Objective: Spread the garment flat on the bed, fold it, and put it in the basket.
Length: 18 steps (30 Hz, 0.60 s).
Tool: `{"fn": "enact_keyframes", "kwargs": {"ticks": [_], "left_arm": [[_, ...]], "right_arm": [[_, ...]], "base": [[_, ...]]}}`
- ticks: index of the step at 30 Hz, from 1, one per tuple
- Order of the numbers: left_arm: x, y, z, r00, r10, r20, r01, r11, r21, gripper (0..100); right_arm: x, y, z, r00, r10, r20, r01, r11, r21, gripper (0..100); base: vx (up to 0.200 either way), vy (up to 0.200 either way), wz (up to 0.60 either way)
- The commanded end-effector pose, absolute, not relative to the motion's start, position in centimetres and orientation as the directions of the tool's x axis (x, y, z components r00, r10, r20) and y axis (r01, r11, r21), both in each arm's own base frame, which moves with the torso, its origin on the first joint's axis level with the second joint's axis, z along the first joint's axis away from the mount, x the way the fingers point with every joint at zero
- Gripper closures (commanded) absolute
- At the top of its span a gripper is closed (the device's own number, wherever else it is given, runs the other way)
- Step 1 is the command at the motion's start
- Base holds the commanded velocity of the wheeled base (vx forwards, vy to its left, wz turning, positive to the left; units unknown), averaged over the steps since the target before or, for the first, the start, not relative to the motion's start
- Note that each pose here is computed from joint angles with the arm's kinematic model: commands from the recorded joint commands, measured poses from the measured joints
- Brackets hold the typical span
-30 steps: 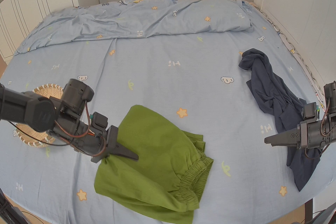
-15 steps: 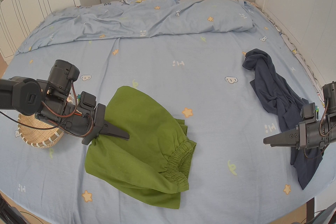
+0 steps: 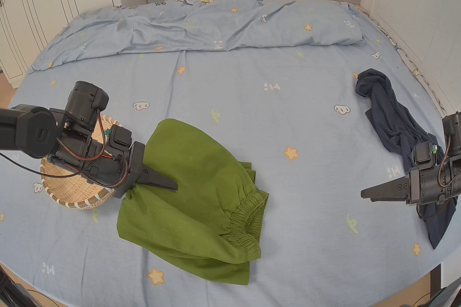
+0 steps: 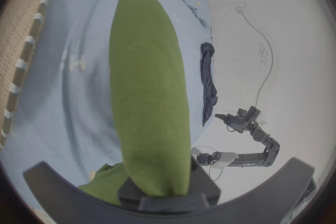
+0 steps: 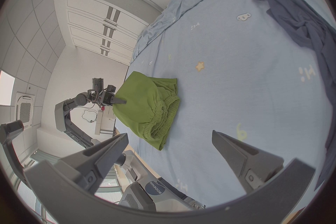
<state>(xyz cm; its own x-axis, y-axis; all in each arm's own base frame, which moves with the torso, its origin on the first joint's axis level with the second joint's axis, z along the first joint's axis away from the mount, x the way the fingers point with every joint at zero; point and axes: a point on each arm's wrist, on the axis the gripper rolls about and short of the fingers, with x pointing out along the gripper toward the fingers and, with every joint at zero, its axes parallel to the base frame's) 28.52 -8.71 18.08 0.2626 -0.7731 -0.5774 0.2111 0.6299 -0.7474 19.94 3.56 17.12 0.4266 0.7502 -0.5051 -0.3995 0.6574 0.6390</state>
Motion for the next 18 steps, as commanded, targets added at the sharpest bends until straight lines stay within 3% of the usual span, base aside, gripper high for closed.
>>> {"fn": "enact_keyframes", "kwargs": {"ticks": [1,14,18], "left_arm": [[28.3,-8.9,18.0,0.259,-0.772,-0.581,0.215,0.632,-0.744,100],[26.6,-8.7,20.0,0.285,-0.778,-0.56,0.265,0.625,-0.734,100],[25.0,-9.3,22.0,0.288,-0.794,-0.535,0.398,0.608,-0.687,100]], "right_arm": [[20.0,3.6,17.1,0.425,0.751,-0.505,-0.4,0.657,0.639,0],[20.0,3.6,17.1,0.426,0.75,-0.506,-0.399,0.658,0.639,0],[20.0,3.5,17.4,0.436,0.749,-0.499,-0.403,0.658,0.636,0]], "base": [[0.0,0.2,0.0],[0.0,0.0,0.0],[0.0,0.0,0.0]]}}
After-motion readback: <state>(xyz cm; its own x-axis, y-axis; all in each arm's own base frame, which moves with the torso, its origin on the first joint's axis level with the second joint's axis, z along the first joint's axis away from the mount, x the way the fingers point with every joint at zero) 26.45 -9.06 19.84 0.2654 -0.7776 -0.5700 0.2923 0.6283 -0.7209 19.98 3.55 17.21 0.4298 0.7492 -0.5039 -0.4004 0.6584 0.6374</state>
